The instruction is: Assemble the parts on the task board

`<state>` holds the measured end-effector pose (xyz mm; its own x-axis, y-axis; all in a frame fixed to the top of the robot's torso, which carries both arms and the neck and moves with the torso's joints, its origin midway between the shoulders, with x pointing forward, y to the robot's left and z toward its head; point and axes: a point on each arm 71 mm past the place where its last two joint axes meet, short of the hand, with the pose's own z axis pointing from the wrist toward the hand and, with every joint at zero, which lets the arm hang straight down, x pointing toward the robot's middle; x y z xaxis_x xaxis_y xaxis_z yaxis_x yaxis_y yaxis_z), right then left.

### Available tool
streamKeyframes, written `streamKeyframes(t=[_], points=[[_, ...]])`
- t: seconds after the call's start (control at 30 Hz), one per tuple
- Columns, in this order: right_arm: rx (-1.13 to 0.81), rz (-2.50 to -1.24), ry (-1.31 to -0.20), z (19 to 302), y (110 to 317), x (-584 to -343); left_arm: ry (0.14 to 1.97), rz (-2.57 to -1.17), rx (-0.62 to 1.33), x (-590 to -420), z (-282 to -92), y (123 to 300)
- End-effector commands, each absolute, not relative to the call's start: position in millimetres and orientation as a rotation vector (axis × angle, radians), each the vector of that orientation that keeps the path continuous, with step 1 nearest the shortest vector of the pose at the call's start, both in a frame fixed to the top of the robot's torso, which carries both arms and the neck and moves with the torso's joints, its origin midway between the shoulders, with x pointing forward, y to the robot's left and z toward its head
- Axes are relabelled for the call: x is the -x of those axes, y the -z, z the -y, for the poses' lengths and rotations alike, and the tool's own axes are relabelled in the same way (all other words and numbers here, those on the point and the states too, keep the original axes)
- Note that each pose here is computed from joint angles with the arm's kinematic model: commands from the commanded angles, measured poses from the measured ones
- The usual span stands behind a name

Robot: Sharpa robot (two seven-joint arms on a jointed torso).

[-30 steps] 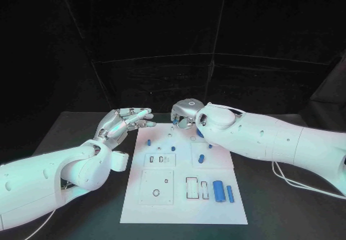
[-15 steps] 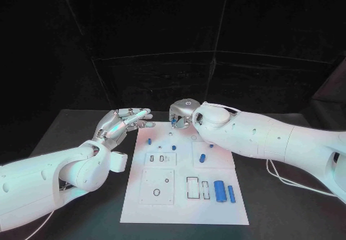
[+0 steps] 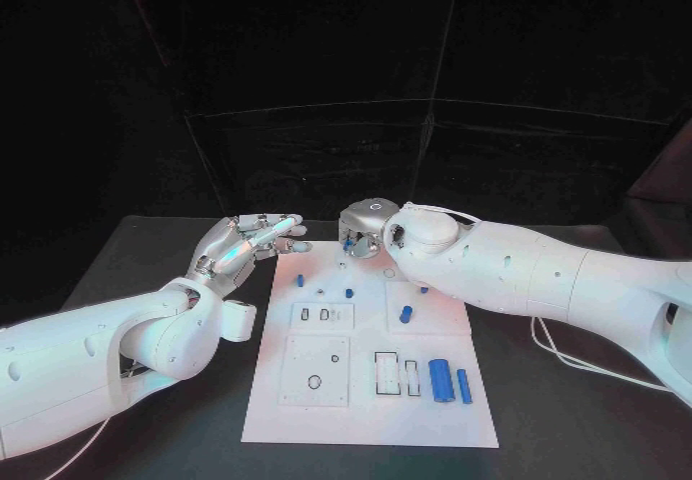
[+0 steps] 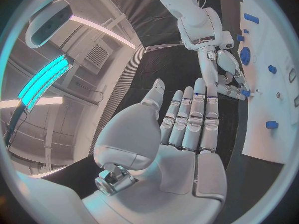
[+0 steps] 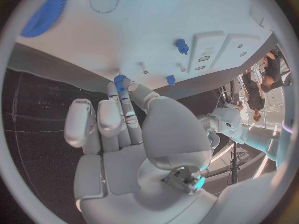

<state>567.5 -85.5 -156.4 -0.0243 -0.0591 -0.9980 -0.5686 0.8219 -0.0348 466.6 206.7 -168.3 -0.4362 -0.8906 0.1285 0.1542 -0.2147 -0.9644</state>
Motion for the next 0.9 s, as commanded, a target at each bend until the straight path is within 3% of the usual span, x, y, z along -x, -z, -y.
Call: streamKeyframes(t=[0.03, 0.7, 0.9], points=[[0.528, -1.580, -0.426, 85.7, 156.9, -567.9, 1.773, -1.255, 0.925, -466.3, -206.3, 165.6], [0.518, -1.561, -0.428, 78.1, 155.7, -570.1, 1.775, -1.257, 0.925, -466.6, -205.9, 165.7], [0.497, -1.534, -0.439, 87.0, 153.2, -567.0, 1.776, -1.258, 0.926, -466.6, -206.6, 165.7]])
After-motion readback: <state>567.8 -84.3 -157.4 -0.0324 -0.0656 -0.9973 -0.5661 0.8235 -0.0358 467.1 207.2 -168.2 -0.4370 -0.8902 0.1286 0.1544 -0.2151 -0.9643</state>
